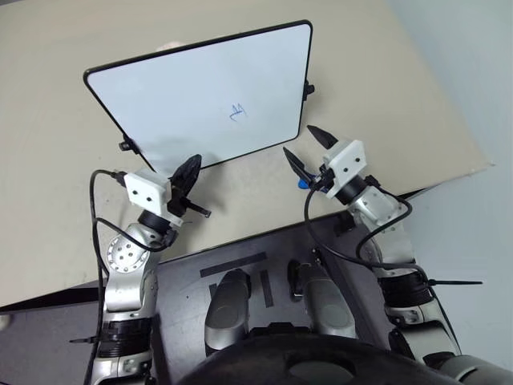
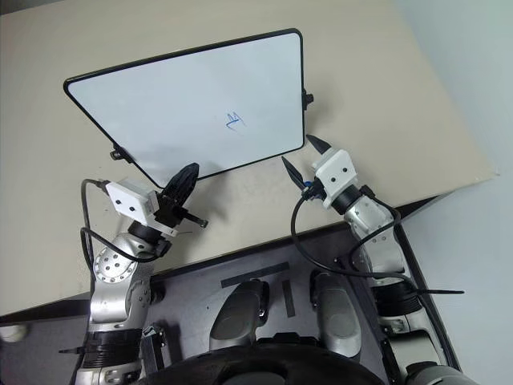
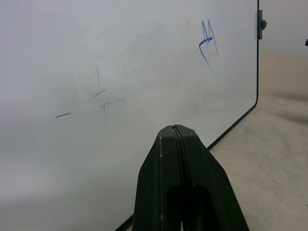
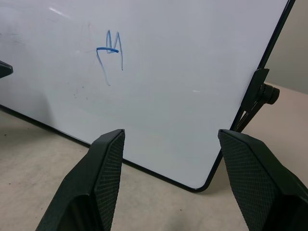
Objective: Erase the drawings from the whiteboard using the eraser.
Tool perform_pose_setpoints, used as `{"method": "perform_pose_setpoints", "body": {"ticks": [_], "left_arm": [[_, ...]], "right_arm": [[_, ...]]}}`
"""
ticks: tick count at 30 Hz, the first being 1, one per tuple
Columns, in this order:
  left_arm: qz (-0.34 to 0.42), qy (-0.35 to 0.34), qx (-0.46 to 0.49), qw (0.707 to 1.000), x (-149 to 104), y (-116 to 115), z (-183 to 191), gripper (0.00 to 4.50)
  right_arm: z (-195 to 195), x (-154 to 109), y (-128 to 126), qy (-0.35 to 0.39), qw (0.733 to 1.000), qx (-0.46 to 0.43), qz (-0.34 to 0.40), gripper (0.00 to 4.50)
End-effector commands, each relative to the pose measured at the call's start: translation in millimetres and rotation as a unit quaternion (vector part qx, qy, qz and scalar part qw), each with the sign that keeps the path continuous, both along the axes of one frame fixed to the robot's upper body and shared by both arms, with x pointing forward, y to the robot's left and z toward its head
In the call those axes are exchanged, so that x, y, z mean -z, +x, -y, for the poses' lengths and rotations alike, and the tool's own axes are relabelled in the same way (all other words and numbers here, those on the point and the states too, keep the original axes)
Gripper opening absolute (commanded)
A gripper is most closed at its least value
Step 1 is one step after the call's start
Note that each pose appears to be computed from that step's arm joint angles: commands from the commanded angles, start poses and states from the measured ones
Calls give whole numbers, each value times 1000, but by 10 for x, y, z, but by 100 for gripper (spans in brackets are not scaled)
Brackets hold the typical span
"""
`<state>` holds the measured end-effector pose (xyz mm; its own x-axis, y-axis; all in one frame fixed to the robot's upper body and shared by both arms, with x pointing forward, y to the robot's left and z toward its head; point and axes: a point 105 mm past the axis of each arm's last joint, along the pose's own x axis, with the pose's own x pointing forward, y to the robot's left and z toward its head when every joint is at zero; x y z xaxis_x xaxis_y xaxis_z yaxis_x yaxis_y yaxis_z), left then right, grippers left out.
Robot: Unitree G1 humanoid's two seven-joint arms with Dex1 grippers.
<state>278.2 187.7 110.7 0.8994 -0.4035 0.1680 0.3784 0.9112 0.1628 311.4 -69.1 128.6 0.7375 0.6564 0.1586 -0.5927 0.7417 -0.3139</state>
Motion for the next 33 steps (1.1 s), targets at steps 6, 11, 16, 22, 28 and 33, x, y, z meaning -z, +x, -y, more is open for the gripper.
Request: {"method": "perform_pose_setpoints", "body": {"ticks": [6,11,16,22,28,33], "left_arm": [[23,-5,12,1000,-99,5,71,0],[27,-8,10,1000,-110,-12,91,0],[27,-8,-8,1000,-106,-88,44,0],[29,-7,-39,999,-118,-228,-11,0],[25,-4,-64,998,-127,-371,-77,0],[6,-13,-56,998,-27,-408,-28,0]], "right_arm": [[18,-147,-65,0,1000,-3,26,327],[11,-167,-59,-8,999,-13,28,327],[-37,-153,-51,-8,999,-27,26,327],[-60,-104,-55,-16,998,-58,15,327],[-32,-62,-136,-59,992,-111,-5,327],[146,-66,-293,-128,979,-155,-39,327]]}}
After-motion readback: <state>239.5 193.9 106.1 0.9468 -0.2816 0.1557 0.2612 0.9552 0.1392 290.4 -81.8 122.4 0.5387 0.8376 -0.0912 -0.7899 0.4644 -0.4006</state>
